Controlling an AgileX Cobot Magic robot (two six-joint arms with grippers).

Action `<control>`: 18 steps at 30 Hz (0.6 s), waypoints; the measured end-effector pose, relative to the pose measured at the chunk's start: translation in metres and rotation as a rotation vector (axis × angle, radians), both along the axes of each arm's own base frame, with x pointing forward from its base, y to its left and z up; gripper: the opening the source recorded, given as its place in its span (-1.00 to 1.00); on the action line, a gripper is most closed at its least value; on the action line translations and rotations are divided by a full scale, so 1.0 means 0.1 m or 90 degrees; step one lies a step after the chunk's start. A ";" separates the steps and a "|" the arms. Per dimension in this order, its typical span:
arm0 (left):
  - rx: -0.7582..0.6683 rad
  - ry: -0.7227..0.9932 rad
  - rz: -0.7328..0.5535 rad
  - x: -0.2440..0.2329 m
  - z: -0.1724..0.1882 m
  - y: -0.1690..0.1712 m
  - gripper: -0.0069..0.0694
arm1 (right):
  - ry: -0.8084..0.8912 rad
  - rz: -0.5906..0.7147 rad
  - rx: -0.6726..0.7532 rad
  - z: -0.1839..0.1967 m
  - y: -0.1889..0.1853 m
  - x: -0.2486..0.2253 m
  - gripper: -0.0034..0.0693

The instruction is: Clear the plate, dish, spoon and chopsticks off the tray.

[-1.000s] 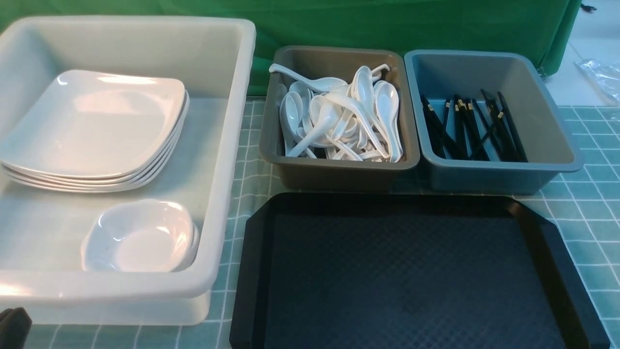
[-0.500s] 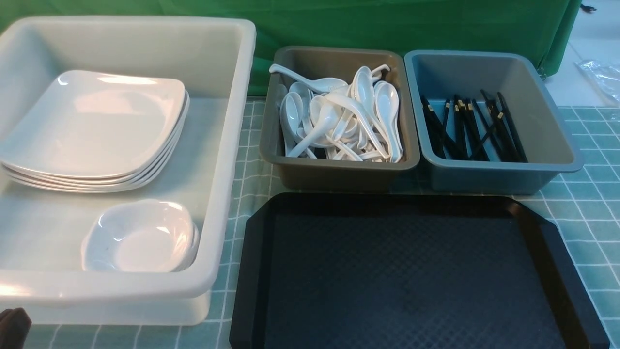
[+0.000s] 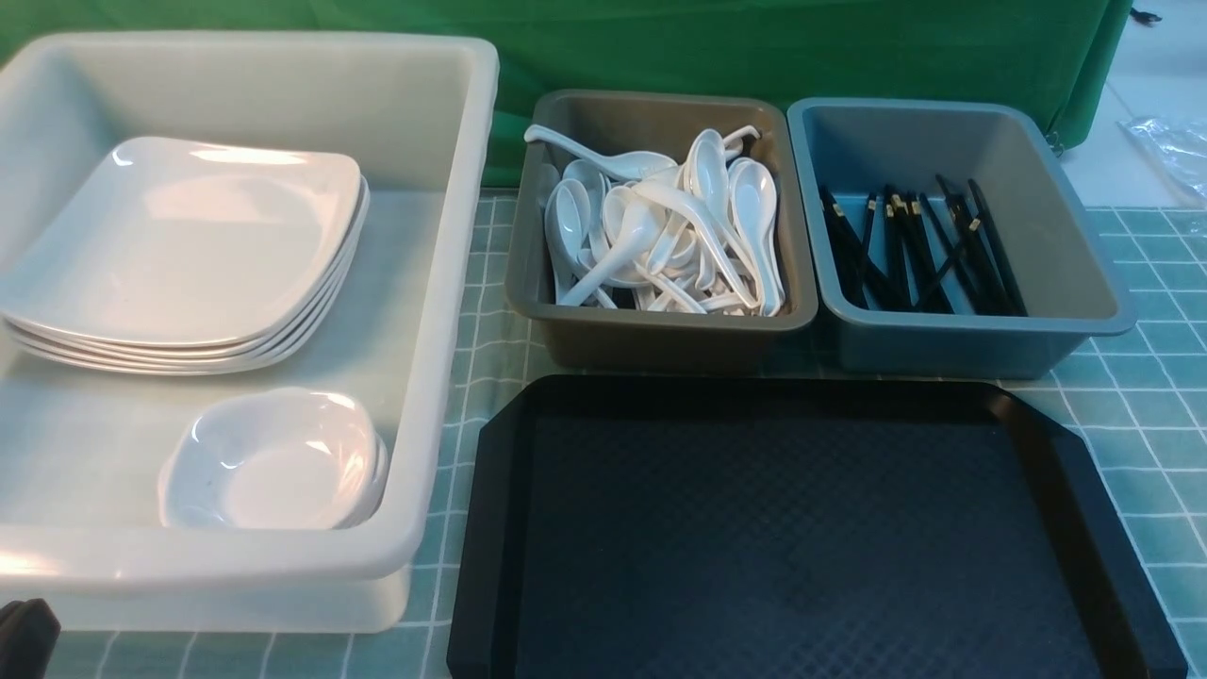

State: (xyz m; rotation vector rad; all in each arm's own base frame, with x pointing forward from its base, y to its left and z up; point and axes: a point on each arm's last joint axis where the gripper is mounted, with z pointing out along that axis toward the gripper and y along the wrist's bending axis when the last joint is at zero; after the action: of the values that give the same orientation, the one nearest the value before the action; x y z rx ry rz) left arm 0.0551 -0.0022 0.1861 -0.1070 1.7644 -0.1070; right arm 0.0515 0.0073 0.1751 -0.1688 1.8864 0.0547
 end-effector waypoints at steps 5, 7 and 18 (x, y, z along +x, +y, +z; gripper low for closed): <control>0.000 0.000 0.000 0.00 0.00 0.00 -0.78 | 0.000 0.000 0.001 0.00 0.00 0.00 -0.37; 0.001 0.000 0.000 0.00 0.00 0.00 -0.78 | 0.000 0.000 0.001 0.00 0.00 0.00 -0.37; 0.020 0.000 0.005 0.00 0.00 0.01 -0.78 | 0.000 0.000 0.001 0.00 0.00 0.00 -0.34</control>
State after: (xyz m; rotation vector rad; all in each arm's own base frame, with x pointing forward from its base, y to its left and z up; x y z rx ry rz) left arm 0.0552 -0.0014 0.1861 -0.0907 1.7648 -0.0736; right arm 0.0515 0.0073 0.1751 -0.1671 1.8866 0.0559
